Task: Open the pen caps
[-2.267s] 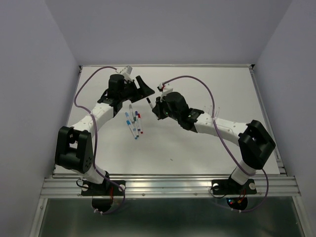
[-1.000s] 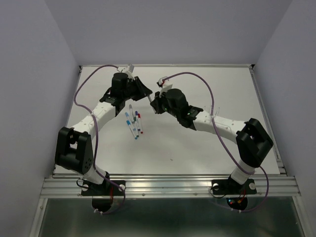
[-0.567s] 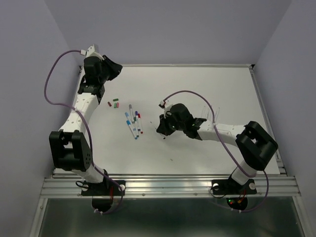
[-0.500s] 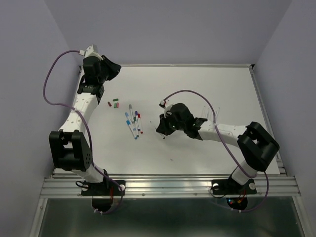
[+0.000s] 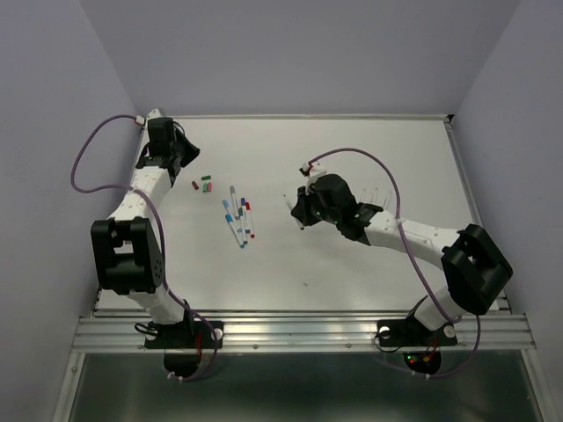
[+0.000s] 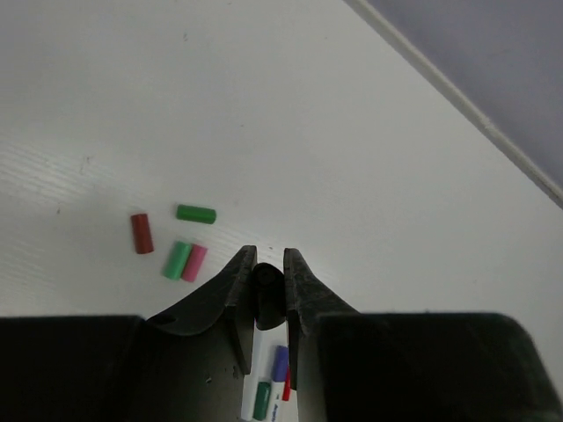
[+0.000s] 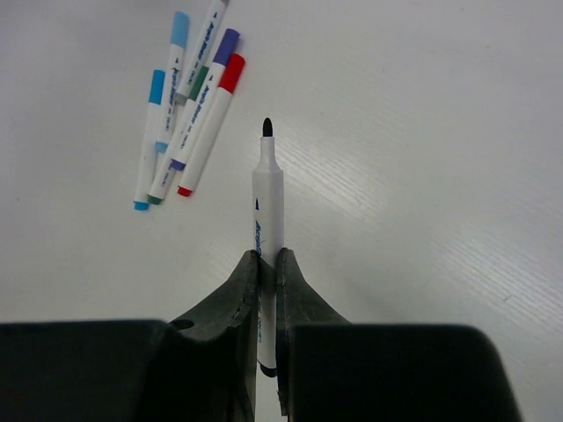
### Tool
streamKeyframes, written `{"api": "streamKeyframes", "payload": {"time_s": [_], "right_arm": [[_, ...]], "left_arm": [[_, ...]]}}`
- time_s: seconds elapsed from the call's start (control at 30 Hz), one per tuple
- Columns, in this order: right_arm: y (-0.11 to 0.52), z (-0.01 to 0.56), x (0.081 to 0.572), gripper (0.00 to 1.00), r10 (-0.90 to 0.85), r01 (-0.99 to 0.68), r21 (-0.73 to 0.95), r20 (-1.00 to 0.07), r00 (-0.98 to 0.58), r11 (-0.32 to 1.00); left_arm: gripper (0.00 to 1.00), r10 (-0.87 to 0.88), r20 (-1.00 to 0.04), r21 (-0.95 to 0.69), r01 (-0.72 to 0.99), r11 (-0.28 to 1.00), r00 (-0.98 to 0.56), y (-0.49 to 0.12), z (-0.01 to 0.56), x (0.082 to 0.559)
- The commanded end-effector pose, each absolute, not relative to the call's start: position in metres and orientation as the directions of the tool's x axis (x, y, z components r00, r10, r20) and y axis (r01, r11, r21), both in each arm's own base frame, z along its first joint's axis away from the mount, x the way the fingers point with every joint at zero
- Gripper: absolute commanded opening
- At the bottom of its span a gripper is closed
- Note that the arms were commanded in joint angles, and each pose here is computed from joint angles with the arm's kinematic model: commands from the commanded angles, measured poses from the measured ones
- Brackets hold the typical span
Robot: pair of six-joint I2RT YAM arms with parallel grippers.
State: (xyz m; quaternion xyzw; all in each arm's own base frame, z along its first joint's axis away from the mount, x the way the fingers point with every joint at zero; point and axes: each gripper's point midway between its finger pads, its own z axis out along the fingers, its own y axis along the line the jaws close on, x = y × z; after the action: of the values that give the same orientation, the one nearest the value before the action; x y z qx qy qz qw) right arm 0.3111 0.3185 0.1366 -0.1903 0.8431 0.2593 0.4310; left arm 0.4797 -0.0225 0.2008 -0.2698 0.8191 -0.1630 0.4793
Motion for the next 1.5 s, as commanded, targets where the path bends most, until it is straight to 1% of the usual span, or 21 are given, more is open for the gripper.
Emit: {"api": "streamKeyframes", "payload": {"time_s": [0.0,0.03,0.27,0.37,0.47,0.53,0.57,0.67,0.9,1.03,1.17,1.2,1.23,1.27,1.3,1.37,1.4,1.47], "right_arm": [[0.303,0.169,0.332,0.01,-0.029,-0.486,0.251,-0.866,-0.498,0.837],[0.298,0.168,0.335,0.01,-0.023,-0.470,0.249,-0.866,-0.500,0.847],[0.283,0.165,0.340,0.01,-0.006,-0.432,0.250,-0.860,-0.510,0.866],[0.279,0.161,0.342,0.01,-0.008,-0.423,0.250,-0.854,-0.520,0.871],[0.278,0.160,0.342,0.01,-0.013,-0.423,0.245,-0.853,-0.521,0.872],[0.276,0.160,0.344,0.01,-0.005,-0.413,0.248,-0.853,-0.522,0.876],[0.276,0.159,0.344,0.01,-0.007,-0.414,0.248,-0.851,-0.525,0.876],[0.276,0.159,0.344,0.01,-0.007,-0.412,0.247,-0.851,-0.525,0.877],[0.272,0.160,0.346,0.01,-0.002,-0.406,0.246,-0.852,-0.523,0.880],[0.268,0.162,0.348,0.01,0.006,-0.390,0.239,-0.858,-0.514,0.889],[0.255,0.161,0.355,0.01,0.039,-0.328,0.242,-0.853,-0.521,0.913],[0.250,0.160,0.359,0.01,0.049,-0.305,0.239,-0.852,-0.521,0.922],[0.241,0.155,0.362,0.01,0.061,-0.257,0.230,-0.845,-0.532,0.939],[0.236,0.149,0.360,0.01,0.056,-0.234,0.217,-0.834,-0.549,0.948],[0.225,0.147,0.364,0.01,0.068,-0.191,0.204,-0.833,-0.549,0.960],[0.212,0.140,0.368,0.01,0.101,-0.129,0.208,-0.819,-0.564,0.970],[0.204,0.134,0.369,0.01,0.110,-0.092,0.198,-0.811,-0.574,0.976],[0.189,0.125,0.371,0.01,0.138,-0.037,0.197,-0.794,-0.592,0.980]], "left_arm": [[0.15,-0.585,-0.667,-0.442,-0.387,0.809,-0.461,-0.001,0.148,0.471],[0.15,-0.581,-0.656,-0.425,-0.400,0.812,-0.482,0.002,0.134,0.473],[0.15,-0.585,-0.598,-0.386,-0.442,0.810,-0.548,0.008,0.090,0.482],[0.15,-0.585,-0.587,-0.384,-0.443,0.810,-0.560,0.006,0.084,0.484],[0.23,-0.587,-0.589,-0.382,-0.448,0.808,-0.556,0.007,0.084,0.484],[0.26,-0.588,-0.587,-0.377,-0.454,0.807,-0.556,0.009,0.083,0.483],[0.30,-0.587,-0.587,-0.374,-0.456,0.808,-0.558,0.008,0.082,0.482],[0.35,-0.586,-0.583,-0.369,-0.459,0.808,-0.563,0.009,0.080,0.481],[0.40,-0.586,-0.575,-0.373,-0.455,0.809,-0.570,0.007,0.080,0.478],[0.41,-0.585,-0.591,-0.397,-0.432,0.810,-0.555,0.004,0.097,0.478],[0.51,-0.580,-0.615,-0.430,-0.390,0.814,-0.534,-0.001,0.121,0.477],[0.59,-0.579,-0.616,-0.442,-0.373,0.816,-0.534,-0.004,0.126,0.476],[0.63,-0.577,-0.623,-0.450,-0.362,0.816,-0.528,-0.005,0.130,0.475],[0.71,-0.572,-0.631,-0.464,-0.336,0.820,-0.524,-0.008,0.140,0.472],[0.73,-0.568,-0.639,-0.473,-0.317,0.822,-0.518,-0.011,0.147,0.471],[0.84,-0.556,-0.658,-0.487,-0.276,0.828,-0.508,-0.015,0.163,0.468],[0.99,-0.549,-0.656,-0.493,-0.256,0.831,-0.518,-0.018,0.165,0.465],[0.99,-0.542,-0.668,-0.504,-0.226,0.834,-0.510,-0.021,0.178,0.462]]}}
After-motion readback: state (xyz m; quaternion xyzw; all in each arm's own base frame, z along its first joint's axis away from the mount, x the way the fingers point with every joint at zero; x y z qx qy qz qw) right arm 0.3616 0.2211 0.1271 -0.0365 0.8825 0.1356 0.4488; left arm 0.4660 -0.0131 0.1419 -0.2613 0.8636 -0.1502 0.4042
